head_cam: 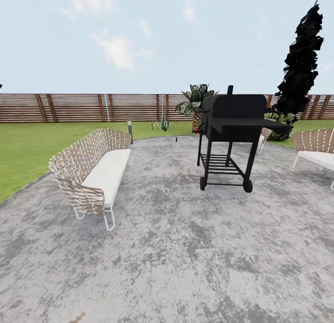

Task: Pick up the pesticide atomizer in the garden and spray insectifuge to fully cover both potted plants in the garden.

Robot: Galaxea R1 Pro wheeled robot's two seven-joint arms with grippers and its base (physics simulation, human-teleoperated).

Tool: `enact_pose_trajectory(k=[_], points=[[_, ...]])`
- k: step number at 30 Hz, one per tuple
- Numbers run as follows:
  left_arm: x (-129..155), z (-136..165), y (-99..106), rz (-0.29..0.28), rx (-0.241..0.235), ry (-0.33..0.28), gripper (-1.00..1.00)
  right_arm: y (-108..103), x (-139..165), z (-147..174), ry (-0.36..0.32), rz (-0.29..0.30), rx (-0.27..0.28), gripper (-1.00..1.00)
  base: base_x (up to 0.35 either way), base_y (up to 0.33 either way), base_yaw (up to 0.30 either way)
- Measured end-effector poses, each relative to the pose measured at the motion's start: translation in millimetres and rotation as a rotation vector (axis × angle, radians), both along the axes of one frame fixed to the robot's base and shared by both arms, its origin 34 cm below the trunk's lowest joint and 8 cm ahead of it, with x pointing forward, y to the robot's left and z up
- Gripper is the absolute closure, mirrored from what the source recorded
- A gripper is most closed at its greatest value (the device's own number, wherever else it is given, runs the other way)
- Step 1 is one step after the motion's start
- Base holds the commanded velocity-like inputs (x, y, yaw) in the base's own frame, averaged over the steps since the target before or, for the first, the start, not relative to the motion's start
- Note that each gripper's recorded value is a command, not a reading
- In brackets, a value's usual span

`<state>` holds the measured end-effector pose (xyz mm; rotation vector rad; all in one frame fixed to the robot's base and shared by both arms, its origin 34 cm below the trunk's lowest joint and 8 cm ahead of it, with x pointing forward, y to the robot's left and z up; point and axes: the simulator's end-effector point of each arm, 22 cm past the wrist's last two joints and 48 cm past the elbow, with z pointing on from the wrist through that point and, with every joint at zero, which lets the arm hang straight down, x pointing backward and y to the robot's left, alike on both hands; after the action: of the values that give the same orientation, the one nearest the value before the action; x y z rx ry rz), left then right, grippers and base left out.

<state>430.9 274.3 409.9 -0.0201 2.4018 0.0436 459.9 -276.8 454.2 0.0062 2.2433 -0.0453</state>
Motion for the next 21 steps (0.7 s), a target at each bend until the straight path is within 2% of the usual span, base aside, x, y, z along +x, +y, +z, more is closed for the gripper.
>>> enact_pose_trajectory(k=[21], points=[[-6.8,-42.7,-0.1,-0.001,0.000,-0.001,-1.00,0.4,-6.9,-42.7,-0.001,0.001,0.000,-1.00,0.000,0.000,0.000]])
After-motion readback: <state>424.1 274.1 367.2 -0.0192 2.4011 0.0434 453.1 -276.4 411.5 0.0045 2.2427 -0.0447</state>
